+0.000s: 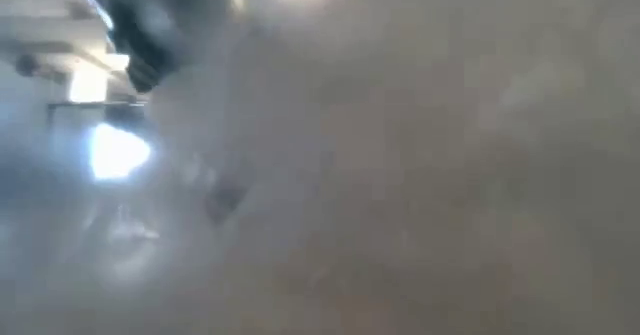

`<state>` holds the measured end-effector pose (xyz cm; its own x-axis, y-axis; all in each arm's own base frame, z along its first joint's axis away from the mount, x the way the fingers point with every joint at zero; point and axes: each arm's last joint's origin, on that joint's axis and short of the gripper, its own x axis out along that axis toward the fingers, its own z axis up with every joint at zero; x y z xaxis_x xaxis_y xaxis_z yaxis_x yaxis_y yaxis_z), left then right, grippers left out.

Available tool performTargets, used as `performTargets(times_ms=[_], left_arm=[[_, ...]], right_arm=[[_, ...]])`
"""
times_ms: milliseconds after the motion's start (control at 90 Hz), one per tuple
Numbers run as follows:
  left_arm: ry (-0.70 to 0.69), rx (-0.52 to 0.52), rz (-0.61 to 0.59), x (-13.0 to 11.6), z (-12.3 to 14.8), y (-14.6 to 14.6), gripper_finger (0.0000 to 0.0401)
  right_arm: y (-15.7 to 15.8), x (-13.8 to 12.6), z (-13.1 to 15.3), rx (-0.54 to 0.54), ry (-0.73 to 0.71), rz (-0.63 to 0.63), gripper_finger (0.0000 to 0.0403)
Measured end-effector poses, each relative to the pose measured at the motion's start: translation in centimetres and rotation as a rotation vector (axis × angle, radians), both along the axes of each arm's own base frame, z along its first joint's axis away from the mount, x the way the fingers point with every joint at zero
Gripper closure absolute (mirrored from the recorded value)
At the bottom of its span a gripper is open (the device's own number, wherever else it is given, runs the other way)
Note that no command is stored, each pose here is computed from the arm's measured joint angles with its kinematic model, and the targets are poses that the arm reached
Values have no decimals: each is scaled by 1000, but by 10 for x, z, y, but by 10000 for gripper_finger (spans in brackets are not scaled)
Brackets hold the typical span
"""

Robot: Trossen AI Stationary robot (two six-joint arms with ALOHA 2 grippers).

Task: Wrap mug
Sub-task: Wrap the white mug with the bubble wrap

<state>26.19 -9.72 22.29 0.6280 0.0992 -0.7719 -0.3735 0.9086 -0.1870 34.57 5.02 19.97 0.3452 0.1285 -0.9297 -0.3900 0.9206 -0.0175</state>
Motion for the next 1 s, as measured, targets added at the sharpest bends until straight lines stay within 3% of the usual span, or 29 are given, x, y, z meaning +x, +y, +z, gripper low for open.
performTargets(times_ms=[322, 667, 1000], left_arm=[[-249, 7, -105, 33, -1, -9, 380], [-245, 28, -72, 55, -23, 2, 380], [-361, 54, -128, 63, -14, 3, 380]], right_arm=[[6, 12, 10, 18, -149, 35, 403], [6, 11, 13, 11, -152, 49, 403], [6, 12, 14, 19, -154, 33, 403]])
